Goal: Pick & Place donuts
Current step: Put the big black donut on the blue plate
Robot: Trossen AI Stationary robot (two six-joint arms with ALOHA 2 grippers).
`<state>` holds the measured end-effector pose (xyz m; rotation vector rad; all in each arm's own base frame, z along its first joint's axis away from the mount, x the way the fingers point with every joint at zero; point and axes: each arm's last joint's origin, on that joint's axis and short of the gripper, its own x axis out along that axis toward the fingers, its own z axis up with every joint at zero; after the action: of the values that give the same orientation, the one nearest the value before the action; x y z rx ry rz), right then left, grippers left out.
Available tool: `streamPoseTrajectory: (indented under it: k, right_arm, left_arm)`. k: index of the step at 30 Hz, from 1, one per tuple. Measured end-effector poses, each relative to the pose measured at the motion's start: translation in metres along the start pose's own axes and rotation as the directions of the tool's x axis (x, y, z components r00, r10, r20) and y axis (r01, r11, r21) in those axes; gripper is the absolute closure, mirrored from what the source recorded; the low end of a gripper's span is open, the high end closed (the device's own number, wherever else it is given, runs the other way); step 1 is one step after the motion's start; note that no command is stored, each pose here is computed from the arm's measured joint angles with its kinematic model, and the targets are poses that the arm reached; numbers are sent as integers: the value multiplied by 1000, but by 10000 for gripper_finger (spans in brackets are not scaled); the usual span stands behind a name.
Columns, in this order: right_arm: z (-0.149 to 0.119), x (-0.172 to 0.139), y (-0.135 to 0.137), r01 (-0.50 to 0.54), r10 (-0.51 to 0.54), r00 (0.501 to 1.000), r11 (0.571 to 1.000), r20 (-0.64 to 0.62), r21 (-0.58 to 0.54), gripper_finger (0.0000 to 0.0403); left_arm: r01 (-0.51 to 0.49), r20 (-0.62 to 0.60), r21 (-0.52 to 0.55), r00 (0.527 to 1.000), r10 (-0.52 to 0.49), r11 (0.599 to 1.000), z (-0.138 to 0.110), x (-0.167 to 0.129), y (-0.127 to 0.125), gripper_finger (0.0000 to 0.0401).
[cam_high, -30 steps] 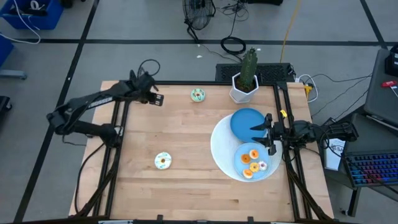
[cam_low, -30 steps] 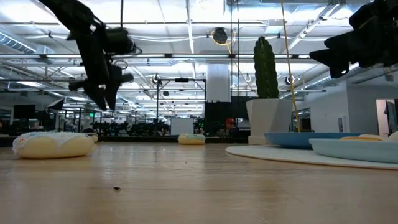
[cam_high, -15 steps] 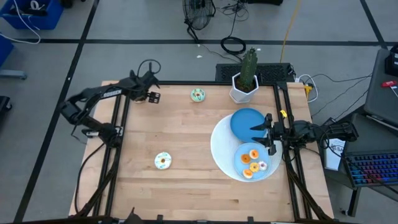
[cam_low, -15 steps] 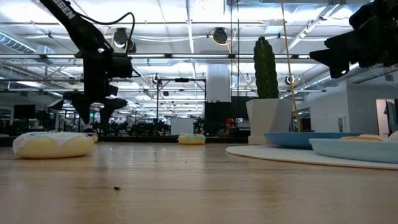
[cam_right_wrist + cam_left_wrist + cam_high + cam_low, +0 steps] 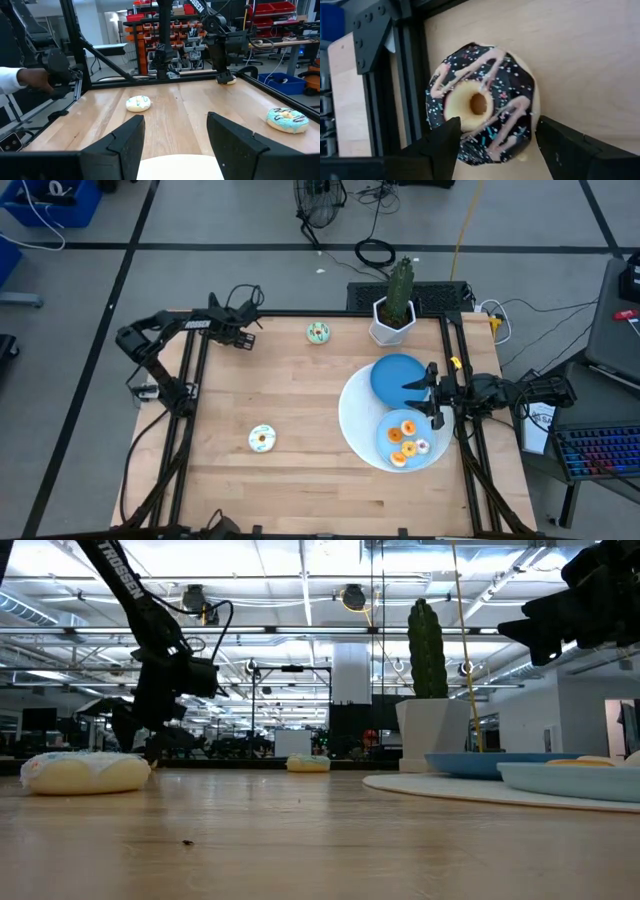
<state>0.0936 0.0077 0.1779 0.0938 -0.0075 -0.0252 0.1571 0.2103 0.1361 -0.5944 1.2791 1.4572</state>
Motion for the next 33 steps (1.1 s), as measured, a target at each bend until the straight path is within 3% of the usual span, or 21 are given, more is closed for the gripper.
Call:
streamPoseTrajectory:
  k: [10,20,28,33]
  right_arm:
    - [0,0,0,0,0,1000,1000,0,0,202]
    - [0,0,0,0,0,1000,1000,0,0,202]
    - [0,0,0,0,0,1000,1000,0,0,202]
    - [0,0,0,0,0,1000,1000,0,0,202]
  left_arm:
    - [85,-44,-16,995,-86,996,1,0,-2,211]
    - [95,-38,46,995,-93,994,1,0,-3,382]
    - [145,42,197,987,-156,970,-2,-21,-14,389]
    - [278,164,303,927,-337,912,-11,-64,-25,387]
